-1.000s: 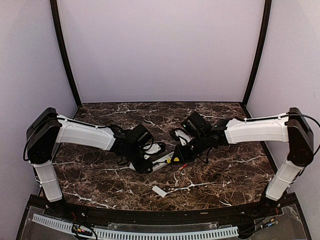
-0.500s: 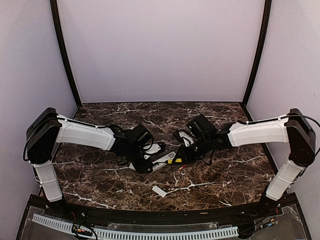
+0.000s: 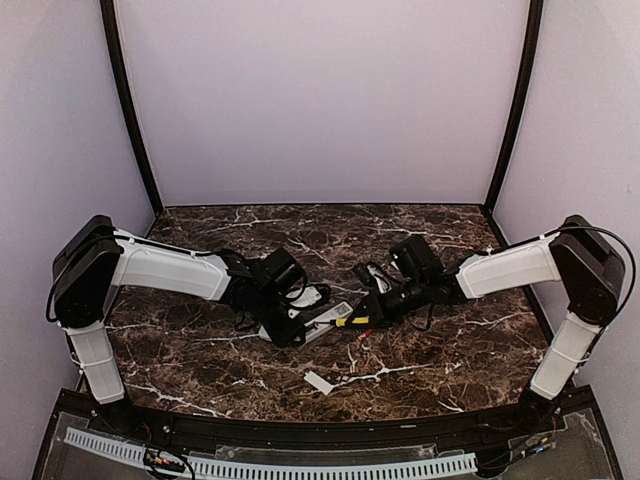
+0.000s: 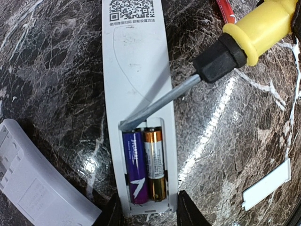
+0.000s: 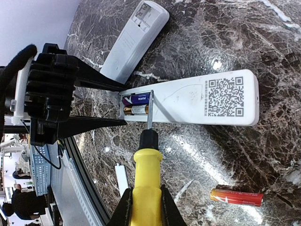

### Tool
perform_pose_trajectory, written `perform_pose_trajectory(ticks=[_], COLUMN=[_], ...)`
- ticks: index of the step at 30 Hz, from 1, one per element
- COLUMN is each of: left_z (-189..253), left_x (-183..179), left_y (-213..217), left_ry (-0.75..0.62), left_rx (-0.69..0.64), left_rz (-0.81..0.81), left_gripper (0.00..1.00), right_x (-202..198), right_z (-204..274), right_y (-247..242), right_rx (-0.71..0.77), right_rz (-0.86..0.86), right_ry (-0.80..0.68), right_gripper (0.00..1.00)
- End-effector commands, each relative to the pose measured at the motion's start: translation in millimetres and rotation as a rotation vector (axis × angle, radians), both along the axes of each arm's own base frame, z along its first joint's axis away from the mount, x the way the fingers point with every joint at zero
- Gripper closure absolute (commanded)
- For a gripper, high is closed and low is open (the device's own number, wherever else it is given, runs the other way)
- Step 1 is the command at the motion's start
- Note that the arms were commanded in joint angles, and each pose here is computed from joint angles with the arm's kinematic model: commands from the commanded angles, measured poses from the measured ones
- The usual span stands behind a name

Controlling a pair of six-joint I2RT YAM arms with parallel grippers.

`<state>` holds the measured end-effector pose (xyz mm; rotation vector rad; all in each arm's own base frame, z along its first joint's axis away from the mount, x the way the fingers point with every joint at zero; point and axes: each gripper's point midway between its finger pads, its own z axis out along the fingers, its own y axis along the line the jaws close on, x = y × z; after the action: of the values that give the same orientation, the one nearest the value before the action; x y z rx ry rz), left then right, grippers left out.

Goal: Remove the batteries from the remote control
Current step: Remove the battery from the remote control without the battery cover.

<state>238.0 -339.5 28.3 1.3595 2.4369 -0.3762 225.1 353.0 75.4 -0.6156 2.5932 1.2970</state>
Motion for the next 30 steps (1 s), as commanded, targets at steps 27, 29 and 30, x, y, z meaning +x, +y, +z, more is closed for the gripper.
perform_pose_trajectory(ticks=[27, 29, 30], left_z=[-17, -15, -15], left_x=[-12, -11, -11], left_y=[0, -1, -1], left_ry=[0.034, 0.033, 0.033], left_rx=[0.046, 0.043, 0.041], left_rz=[-0.021, -0.020, -0.021], left_gripper=[0.83, 0.83, 0.83], right_x=[-4, -1, 0], right_z=[52, 48, 46], right_y=[4, -1, -3], right_rx=[0.123, 0.085, 0.064], right_rz=[-0.020, -0.047, -0.055], right_ry=[-0.128, -0.137, -0.135], right_gripper=[1.00, 1.00, 1.00])
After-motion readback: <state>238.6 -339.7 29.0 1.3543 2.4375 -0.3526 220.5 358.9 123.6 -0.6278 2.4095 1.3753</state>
